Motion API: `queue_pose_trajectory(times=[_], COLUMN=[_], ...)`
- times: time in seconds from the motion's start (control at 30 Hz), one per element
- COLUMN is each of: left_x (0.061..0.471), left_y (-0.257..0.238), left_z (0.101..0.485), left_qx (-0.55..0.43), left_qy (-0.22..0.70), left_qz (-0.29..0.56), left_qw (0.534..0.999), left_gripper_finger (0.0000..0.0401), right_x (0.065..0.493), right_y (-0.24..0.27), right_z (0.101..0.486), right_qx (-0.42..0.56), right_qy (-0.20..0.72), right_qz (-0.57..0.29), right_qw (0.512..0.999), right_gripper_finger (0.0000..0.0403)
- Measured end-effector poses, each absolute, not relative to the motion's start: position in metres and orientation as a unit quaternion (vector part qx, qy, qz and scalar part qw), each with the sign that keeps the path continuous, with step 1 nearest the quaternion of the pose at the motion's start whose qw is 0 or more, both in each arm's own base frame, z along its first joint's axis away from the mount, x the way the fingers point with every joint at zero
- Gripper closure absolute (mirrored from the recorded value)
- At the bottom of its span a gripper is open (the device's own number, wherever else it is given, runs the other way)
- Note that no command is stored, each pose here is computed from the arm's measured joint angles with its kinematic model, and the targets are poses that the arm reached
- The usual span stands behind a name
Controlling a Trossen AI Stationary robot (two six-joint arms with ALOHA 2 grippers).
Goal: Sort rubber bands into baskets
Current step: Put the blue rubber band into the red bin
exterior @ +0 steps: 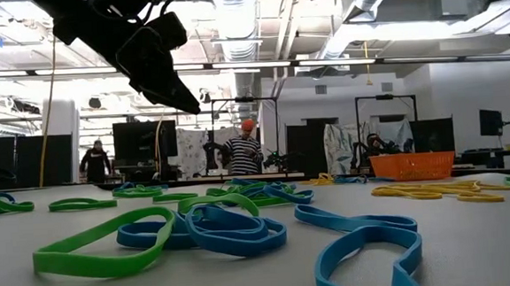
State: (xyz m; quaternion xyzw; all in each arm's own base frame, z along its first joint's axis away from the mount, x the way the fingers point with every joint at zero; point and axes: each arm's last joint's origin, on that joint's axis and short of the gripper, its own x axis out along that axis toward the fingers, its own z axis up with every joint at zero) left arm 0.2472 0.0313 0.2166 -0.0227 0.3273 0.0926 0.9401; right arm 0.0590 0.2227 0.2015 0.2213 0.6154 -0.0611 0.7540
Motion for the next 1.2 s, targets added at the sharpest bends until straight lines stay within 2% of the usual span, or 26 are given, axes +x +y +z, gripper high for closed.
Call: queue_pose_trajectory(times=[0.1, 0.2, 0.83, 1.03, 1.2], left_x=[0.247, 0.247, 0.247, 0.247, 0.247], left_y=[0.031, 0.031, 0.031, 0.031, 0.031], left_z=[0.217, 0.217, 0.217, 0.217, 0.217], left_qx=[-0.023, -0.023, -0.023, -0.023, -0.023], left_qy=[0.327, 0.327, 0.327, 0.327, 0.327], left_qz=[0.093, 0.093, 0.093, 0.093, 0.093], left_qw=[0.94, 0.94, 0.94, 0.94, 0.94], left_gripper_finger=[0.0223, 0.0223, 0.0223, 0.0223, 0.0223], right_x=[0.062, 0.067, 0.134, 0.171, 0.202], right_y=[0.22, 0.218, 0.183, 0.148, 0.103], right_z=[0.204, 0.207, 0.209, 0.212, 0.214], right_qx=[0.225, 0.225, 0.134, 0.063, 0.025], right_qy=[0.613, 0.598, 0.524, 0.449, 0.421], right_qz=[-0.06, -0.058, -0.082, -0.165, -0.263], right_qw=[0.755, 0.767, 0.837, 0.876, 0.868], right_gripper_finger=[0.0194, 0.0175, 0.0181, 0.0181, 0.0181])
